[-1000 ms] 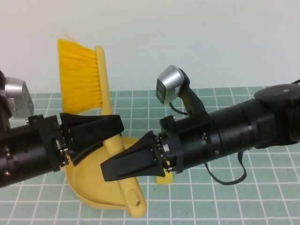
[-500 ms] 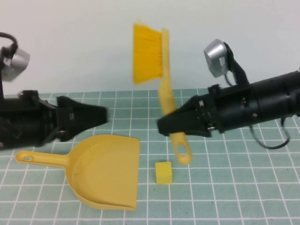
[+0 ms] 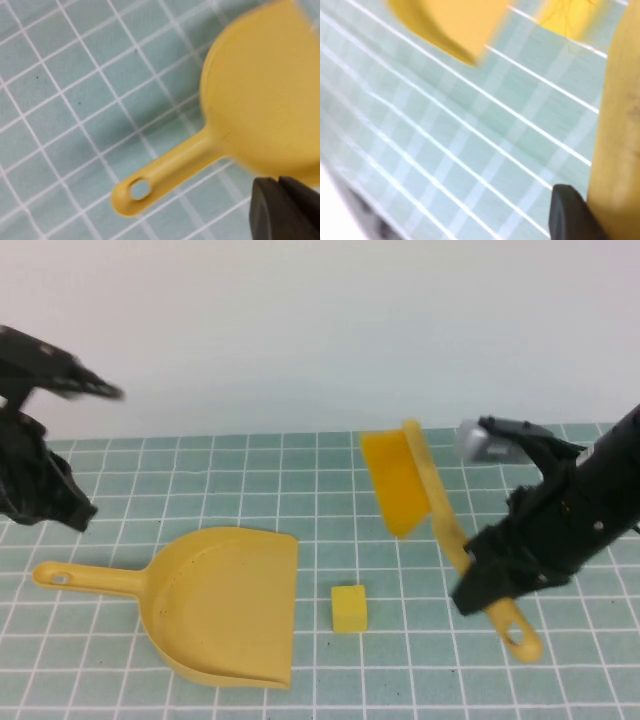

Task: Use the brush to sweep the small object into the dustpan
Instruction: Pick up the dustpan from the table

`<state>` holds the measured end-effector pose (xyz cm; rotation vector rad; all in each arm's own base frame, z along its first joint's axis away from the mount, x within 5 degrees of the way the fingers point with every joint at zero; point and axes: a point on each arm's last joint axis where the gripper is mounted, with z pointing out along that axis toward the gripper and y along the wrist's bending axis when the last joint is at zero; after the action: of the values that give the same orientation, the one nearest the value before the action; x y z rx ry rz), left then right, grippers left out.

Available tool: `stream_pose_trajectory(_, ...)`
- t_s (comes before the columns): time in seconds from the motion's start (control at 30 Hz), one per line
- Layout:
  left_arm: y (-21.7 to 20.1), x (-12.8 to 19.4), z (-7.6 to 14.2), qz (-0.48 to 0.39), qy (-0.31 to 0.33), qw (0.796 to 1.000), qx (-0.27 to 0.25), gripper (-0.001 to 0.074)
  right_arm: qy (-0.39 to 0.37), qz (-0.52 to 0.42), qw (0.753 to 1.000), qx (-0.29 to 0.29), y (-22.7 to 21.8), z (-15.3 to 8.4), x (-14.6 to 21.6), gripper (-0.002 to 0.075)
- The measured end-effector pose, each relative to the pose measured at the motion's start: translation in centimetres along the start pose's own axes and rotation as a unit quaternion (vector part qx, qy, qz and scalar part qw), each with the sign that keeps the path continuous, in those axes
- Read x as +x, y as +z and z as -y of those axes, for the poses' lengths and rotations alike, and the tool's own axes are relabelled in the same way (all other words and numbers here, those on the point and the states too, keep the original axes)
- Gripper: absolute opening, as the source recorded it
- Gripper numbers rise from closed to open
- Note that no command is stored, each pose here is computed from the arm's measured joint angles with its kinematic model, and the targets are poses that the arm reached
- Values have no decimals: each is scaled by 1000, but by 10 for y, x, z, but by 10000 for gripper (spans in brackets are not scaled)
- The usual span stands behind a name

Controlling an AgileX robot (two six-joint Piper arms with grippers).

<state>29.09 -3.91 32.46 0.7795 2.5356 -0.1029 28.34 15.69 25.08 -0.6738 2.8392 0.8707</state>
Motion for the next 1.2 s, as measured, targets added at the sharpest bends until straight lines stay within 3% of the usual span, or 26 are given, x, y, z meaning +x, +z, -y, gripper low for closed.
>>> stream_pose_trajectory(0.1,25,-6,-6,-33,38,999,3,31,-1,-34,998,57,4,3,6,169)
stream_pose_trajectory(0.17,39,-9,-7,-51,61,997,1,101,-12,-61,994,86,8,0,10,169)
stream_pose_trajectory(0.33,65,-12,-5,-94,123,988,-17,503,-45,-96,988,113,20,-19,18,169)
stream_pose_trajectory(0.43,77,-14,-6,-101,137,985,-22,621,-60,-104,986,112,26,-29,20,169)
stream_pose_trajectory(0.73,107,-6,-8,-150,195,969,5,564,-55,-107,981,154,26,-25,21,169)
stream_pose_trajectory(1.2,146,10,-14,-202,326,923,29,564,-49,-99,980,168,25,-23,20,169)
